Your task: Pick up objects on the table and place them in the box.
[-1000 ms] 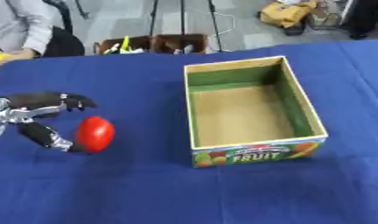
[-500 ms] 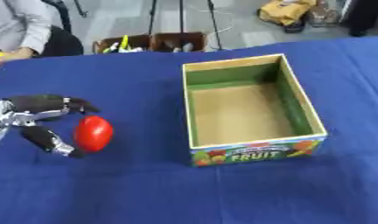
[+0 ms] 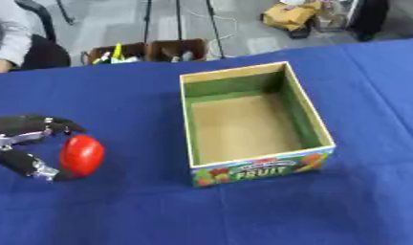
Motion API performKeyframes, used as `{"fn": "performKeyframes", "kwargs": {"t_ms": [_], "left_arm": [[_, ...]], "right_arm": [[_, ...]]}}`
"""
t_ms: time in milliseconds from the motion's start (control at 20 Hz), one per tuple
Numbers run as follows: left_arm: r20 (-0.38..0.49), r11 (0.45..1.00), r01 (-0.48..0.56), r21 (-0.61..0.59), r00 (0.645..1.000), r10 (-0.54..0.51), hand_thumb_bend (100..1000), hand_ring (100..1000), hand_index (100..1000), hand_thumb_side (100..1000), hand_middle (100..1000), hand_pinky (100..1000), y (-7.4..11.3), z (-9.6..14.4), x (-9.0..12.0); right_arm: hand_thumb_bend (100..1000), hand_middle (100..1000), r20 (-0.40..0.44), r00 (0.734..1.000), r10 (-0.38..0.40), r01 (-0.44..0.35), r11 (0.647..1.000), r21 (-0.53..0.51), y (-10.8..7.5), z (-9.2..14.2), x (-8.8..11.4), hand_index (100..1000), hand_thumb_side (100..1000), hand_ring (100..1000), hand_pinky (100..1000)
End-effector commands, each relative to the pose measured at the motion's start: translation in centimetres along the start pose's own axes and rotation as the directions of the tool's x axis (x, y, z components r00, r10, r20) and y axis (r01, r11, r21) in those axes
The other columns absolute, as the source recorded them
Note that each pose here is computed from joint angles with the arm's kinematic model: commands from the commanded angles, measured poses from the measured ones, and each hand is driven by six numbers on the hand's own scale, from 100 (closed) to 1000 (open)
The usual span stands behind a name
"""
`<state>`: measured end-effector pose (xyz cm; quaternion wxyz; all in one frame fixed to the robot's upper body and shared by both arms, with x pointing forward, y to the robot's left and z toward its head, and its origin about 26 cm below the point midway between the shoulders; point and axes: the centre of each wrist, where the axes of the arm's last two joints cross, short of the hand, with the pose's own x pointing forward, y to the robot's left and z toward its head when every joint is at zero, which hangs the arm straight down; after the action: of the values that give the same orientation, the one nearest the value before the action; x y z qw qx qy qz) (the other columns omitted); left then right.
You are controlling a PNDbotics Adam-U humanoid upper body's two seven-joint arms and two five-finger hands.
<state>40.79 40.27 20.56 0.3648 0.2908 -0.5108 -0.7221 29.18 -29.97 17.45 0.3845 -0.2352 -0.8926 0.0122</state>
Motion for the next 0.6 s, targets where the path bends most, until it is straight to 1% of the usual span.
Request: {"fn": "performKeyframes", "kwargs": {"t_ms": [50,200,500,600], "left_arm": [[0.268,0.915,0.279,-0.292,0.942,-0.201,750,863,1000,875,925,773,1.27,0.94,-0.57],[0.265,0.908,0.288,-0.304,0.941,-0.21,738,868,1000,829,940,775,1.21,0.9,-0.61],[0.264,0.897,0.316,-0.31,0.935,-0.237,660,864,1000,749,942,769,1.63,0.6,-0.49],[0.268,0.895,0.322,-0.309,0.932,-0.243,647,859,1000,743,941,763,1.77,0.43,-0.36]], "right_arm": [[100,217,0.037,0.999,0.006,-0.006,1.0,0.003,-0.27,-0.47,0.74,400,746,100,204],[100,217,0.038,0.999,0.005,-0.005,1.0,0.004,-0.25,-0.49,0.76,400,746,100,204],[100,216,0.038,0.999,-0.002,0.002,1.0,0.008,-0.17,-0.52,0.79,399,745,100,204],[100,215,0.039,0.999,-0.003,0.003,1.0,0.009,-0.17,-0.54,0.81,399,744,100,204]]}}
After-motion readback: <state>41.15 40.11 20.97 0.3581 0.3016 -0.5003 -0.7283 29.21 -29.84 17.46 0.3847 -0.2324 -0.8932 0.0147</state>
